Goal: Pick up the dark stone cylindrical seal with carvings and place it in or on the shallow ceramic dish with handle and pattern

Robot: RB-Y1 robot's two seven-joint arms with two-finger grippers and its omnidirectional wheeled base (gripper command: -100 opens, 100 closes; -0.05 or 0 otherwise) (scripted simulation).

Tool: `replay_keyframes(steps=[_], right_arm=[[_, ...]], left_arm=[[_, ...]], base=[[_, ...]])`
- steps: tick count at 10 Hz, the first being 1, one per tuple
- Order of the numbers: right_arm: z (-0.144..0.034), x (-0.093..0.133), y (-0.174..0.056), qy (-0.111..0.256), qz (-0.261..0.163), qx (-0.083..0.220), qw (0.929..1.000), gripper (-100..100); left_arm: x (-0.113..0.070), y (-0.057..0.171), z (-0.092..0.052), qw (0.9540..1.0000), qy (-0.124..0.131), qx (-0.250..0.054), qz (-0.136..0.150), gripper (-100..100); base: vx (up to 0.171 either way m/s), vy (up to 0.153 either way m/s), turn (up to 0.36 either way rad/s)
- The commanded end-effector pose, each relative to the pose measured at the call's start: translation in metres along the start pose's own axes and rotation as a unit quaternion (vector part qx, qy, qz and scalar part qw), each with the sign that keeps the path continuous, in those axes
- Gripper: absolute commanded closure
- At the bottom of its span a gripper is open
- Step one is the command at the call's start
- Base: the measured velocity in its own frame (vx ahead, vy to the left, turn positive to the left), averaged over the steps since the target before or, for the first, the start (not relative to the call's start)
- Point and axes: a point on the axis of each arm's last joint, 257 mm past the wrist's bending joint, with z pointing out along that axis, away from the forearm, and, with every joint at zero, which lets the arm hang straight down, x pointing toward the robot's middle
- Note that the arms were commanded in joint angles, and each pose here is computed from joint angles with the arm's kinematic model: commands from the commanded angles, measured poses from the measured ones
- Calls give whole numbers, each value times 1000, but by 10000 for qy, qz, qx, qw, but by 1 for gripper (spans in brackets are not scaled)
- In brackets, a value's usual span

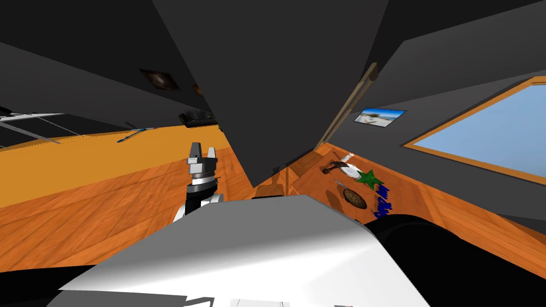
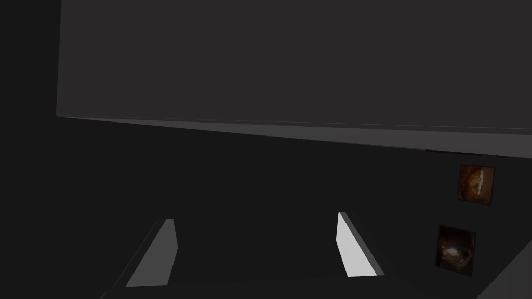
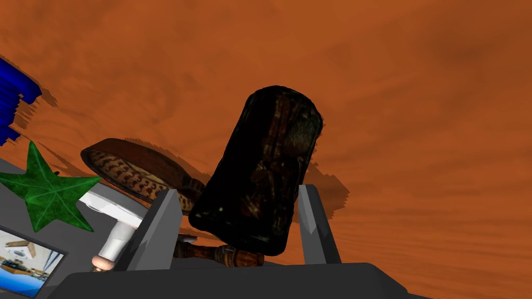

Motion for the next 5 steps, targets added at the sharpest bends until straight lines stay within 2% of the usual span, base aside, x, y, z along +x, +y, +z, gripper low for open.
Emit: replay_keyframes(steps=[1, 2, 3, 5], right_arm=[[0, 0, 0, 0, 0, 0, 10000, 100], [-1, 1, 0, 3, 1, -8, 10000, 0], [-9, 20, -10, 185, 149, 43, 9997, 100], [-17, 32, -19, 315, 269, 74, 9991, 100]], left_arm=[[0, 0, 0, 10000, 0, 0, 0, 0], [0, 0, 0, 10000, 0, 1, 0, 0], [0, 0, 0, 10000, 0, 1, 0, 0], [0, 0, 0, 10000, 0, 1, 0, 0]], base=[[15, 37, -37], [1, 6, 1], [-59, -1, 81], [-73, -26, 78]])
